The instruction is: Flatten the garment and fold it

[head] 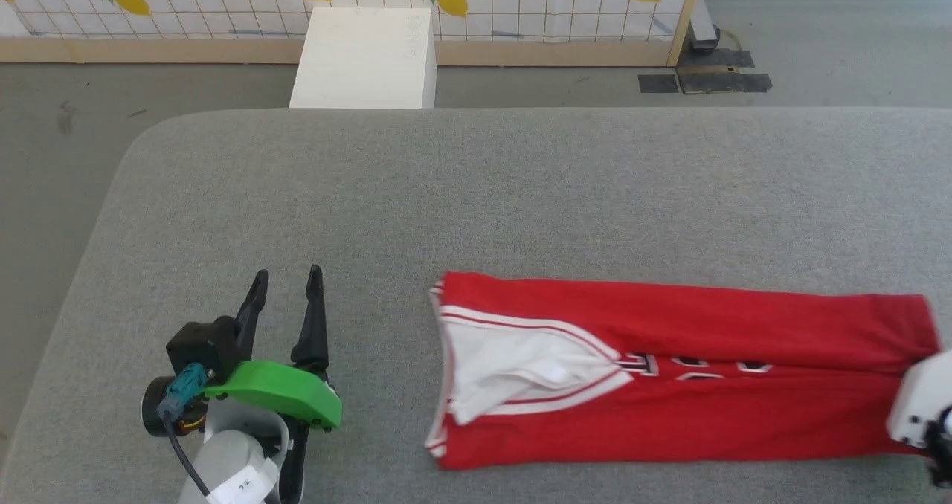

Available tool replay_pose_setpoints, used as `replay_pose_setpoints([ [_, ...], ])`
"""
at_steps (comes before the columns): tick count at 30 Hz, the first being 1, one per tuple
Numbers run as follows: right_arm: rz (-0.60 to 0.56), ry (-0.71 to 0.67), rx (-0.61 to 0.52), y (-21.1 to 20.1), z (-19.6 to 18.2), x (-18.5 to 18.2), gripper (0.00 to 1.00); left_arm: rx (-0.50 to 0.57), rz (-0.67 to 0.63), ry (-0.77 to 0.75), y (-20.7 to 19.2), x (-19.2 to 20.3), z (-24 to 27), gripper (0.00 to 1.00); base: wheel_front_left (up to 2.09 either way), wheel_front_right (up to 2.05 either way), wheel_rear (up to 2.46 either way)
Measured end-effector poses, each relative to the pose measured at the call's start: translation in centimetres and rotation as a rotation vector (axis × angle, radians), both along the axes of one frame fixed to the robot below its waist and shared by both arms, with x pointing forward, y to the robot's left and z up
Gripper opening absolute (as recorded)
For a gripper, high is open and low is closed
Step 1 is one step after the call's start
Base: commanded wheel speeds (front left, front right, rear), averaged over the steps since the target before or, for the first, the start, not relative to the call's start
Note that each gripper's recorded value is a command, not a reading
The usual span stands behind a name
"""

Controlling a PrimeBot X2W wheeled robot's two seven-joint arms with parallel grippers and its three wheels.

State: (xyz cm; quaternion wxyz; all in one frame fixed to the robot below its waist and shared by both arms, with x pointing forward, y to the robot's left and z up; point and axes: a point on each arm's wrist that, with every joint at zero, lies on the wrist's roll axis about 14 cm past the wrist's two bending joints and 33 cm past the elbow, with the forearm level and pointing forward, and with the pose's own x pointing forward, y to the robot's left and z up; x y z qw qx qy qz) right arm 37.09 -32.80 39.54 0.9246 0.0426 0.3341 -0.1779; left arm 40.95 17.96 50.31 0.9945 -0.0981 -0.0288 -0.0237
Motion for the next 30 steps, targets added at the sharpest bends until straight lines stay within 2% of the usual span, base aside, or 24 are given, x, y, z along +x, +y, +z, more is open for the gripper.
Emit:
replay_pose_setpoints([
  [5, -0.042, -0.012, -0.119, -3.7, 1.1, -0.9, 0.00, -0.002, -0.001, 0.001, 0.1, 0.0, -0.1, 1.00, 0.00, 0.00, 0.00],
  [13, -0.020, -0.048, -0.139, -3.2, 1.9, -0.8, 0.00, 0.012, -0.002, -0.001, 0.1, -0.2, 0.0, 1.00, 0.00, 0.00, 0.00],
  [20, 0.154, -0.149, -0.106, 3.1, 5.7, 0.7, 0.00, 0.011, -0.007, -0.022, 0.0, -0.6, 0.8, 1.00, 0.00, 0.00, 0.00],
  [25, 0.362, -0.209, -0.101, 10.2, 10.1, 1.2, 0.00, 0.014, -0.007, -0.030, 0.0, -0.8, 1.1, 1.00, 0.00, 0.00, 0.00],
  [30, 0.612, -0.226, -0.046, 18.9, 11.7, 1.0, 0.00, 0.013, -0.004, -0.021, 0.1, -0.7, 0.8, 1.00, 0.00, 0.00, 0.00],
])
